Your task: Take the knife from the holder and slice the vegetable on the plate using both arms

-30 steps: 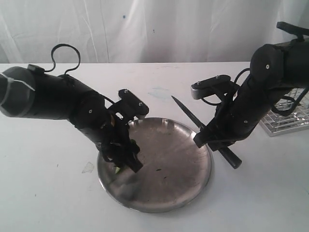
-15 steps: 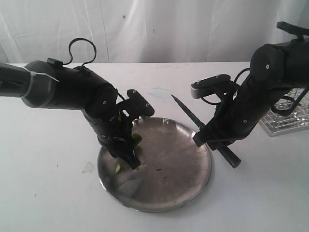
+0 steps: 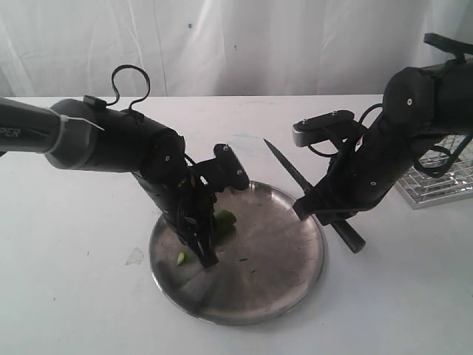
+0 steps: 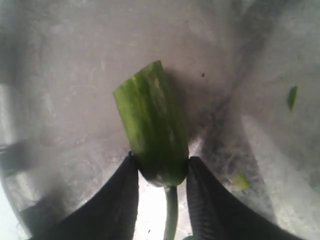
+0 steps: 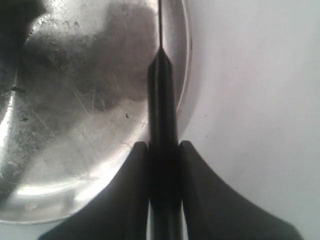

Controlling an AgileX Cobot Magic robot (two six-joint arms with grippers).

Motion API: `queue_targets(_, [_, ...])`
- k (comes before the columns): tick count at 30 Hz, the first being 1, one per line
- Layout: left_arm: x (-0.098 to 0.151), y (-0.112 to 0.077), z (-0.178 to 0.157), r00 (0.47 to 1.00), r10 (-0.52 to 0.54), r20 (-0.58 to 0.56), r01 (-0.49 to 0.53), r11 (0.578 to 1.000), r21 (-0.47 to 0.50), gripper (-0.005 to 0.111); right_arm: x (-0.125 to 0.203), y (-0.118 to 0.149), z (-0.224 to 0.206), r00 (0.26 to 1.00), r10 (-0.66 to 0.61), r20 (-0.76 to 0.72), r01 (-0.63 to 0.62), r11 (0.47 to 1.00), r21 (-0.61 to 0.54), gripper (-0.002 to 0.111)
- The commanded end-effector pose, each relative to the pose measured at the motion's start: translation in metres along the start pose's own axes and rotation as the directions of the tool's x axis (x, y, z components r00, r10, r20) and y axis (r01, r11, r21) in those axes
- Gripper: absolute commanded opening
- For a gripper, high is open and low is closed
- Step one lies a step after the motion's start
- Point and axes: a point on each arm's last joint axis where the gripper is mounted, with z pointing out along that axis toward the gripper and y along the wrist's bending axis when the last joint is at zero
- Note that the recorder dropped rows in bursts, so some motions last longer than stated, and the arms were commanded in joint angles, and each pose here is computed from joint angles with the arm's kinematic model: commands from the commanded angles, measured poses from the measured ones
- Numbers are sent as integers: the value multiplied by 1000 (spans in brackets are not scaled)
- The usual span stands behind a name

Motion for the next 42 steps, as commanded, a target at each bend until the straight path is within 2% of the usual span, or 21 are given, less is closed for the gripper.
queue_targets(1, [1,-4,6,999,37,-15,-36,999,25,3,-4,0,-2,1000,7,26,-7,1000,3,0])
queue_targets(3, [1,-4,7,999,45,-19,-44,999,28,10,-4,0,-2,1000,7,26,-7,1000,3,0])
queue_targets(6, [2,-5,6,998,45,-34,-44,998,37,43,-4,0,-2,1000,7,26,-7,1000,3,0])
queue_targets(8, [2,-5,2,998,47,-32,-46,998,35,56,-4,0,-2,1000,5,28,-6,1000,5,0])
queue_targets(11, [-1,0,-21,995,95,-14,-95,995,-14,62,-4,0,-2,1000,5,27,-6,1000,4,0])
queue_targets(13, [-4,5,-56,991,136,12,-134,988,-76,62,-2,0,-2,1000,7,9,-7,1000,-2,0])
queue_targets(15, [-6,6,-89,993,100,61,-93,990,-109,59,-1,6,-4,1000,-7,-24,7,1000,-18,0])
queue_targets(16, [-6,6,-102,994,68,85,-57,991,-120,55,-2,11,-5,999,-25,-44,24,999,-31,0])
queue_targets(20, [0,2,-150,983,-88,164,110,986,-127,4,-5,46,-7,986,-150,-77,144,987,-67,0])
queue_targets(21, [1,1,-156,981,-104,166,126,984,-125,0,-5,52,-7,982,-171,-74,167,984,-67,0])
queue_targets(26, [5,-3,-164,952,-254,173,270,960,-74,0,-8,63,-2,979,-196,-54,192,979,-70,0])
queue_targets(32, [13,-15,-138,910,-351,220,355,935,22,0,-6,62,12,977,-192,-92,185,980,-78,0])
queue_targets(39, [18,-16,-119,867,-331,372,364,931,-19,0,-4,61,12,971,-212,-113,206,976,-67,0])
queue_targets(42, [14,-13,-120,860,-267,434,323,945,-58,0,-4,61,12,971,-212,-113,206,976,-67,0])
